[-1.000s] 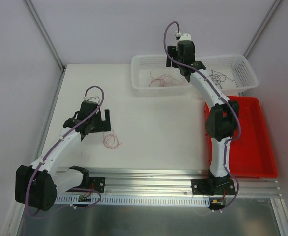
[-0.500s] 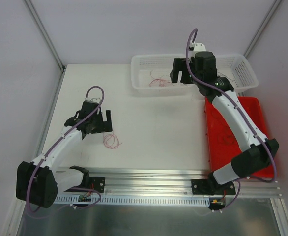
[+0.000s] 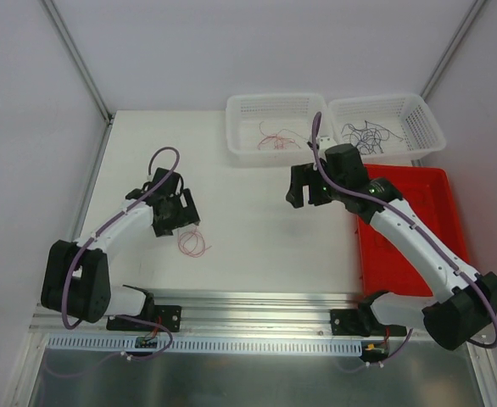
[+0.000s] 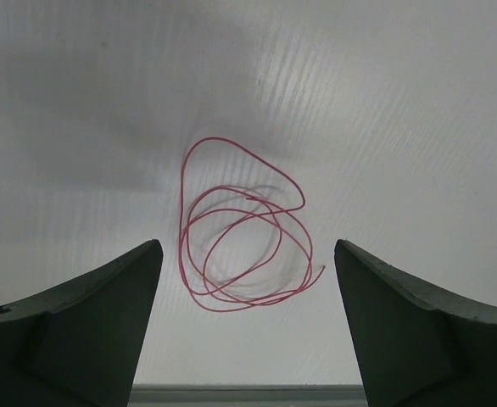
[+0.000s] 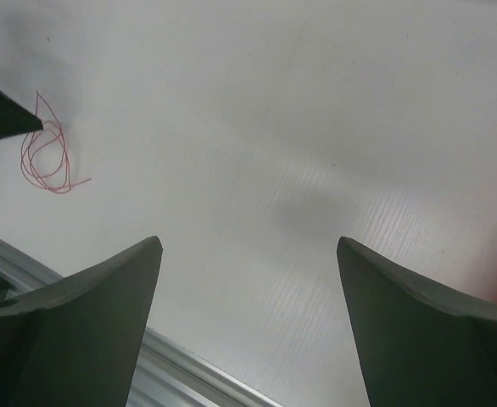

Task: Untangle the cables

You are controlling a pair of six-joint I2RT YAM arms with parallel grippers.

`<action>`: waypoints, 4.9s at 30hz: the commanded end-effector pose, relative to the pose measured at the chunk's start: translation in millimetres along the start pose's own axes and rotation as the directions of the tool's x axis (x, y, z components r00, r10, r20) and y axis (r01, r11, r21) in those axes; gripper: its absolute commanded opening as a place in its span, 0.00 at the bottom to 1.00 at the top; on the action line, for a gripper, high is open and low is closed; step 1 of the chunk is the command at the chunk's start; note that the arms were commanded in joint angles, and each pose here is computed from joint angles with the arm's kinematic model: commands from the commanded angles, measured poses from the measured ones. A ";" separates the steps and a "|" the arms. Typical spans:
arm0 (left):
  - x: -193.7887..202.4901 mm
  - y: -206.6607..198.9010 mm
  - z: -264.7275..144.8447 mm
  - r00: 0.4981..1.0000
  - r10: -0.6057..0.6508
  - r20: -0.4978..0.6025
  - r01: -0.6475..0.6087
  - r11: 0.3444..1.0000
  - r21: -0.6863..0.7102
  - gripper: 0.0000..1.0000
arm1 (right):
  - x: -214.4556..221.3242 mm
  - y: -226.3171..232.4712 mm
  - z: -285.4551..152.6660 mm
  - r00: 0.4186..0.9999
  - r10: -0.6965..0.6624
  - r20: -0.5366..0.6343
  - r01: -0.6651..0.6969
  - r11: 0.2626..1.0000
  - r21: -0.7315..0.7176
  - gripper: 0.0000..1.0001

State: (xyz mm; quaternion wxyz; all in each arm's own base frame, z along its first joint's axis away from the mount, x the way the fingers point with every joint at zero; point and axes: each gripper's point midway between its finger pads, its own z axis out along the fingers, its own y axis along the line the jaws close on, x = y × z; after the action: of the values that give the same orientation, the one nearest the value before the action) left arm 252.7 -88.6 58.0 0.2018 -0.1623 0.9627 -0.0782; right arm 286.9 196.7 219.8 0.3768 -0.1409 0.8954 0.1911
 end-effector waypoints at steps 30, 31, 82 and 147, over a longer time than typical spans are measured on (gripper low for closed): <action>-21.0 -92.9 -49.4 0.997 -0.026 0.070 0.011 0.978 0.207 0.00 | 79.1 117.9 35.6 0.999 0.053 -0.001 -0.047 0.891 -0.452 0.87; -18.6 -103.5 -66.6 0.996 0.010 0.087 -0.033 0.962 0.271 0.00 | 78.7 116.3 35.5 0.999 0.053 0.004 -0.046 0.895 -0.444 0.87; -12.9 -170.7 -193.6 0.947 0.196 0.256 -0.317 0.709 0.630 0.00 | 50.2 159.3 103.5 0.999 0.037 0.013 -0.021 0.801 -0.598 0.21; -64.7 -7.0 -58.6 0.852 0.364 0.376 -0.366 0.928 -0.067 0.99 | -323.0 -58.9 -11.5 0.749 -0.098 0.656 0.004 0.990 0.144 0.06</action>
State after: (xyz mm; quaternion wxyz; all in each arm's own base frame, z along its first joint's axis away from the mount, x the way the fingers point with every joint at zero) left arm 275.1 -76.5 130.9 0.3784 0.0213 0.9249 -0.0315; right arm 474.1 198.4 459.9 0.6523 -0.1071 0.7136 0.2321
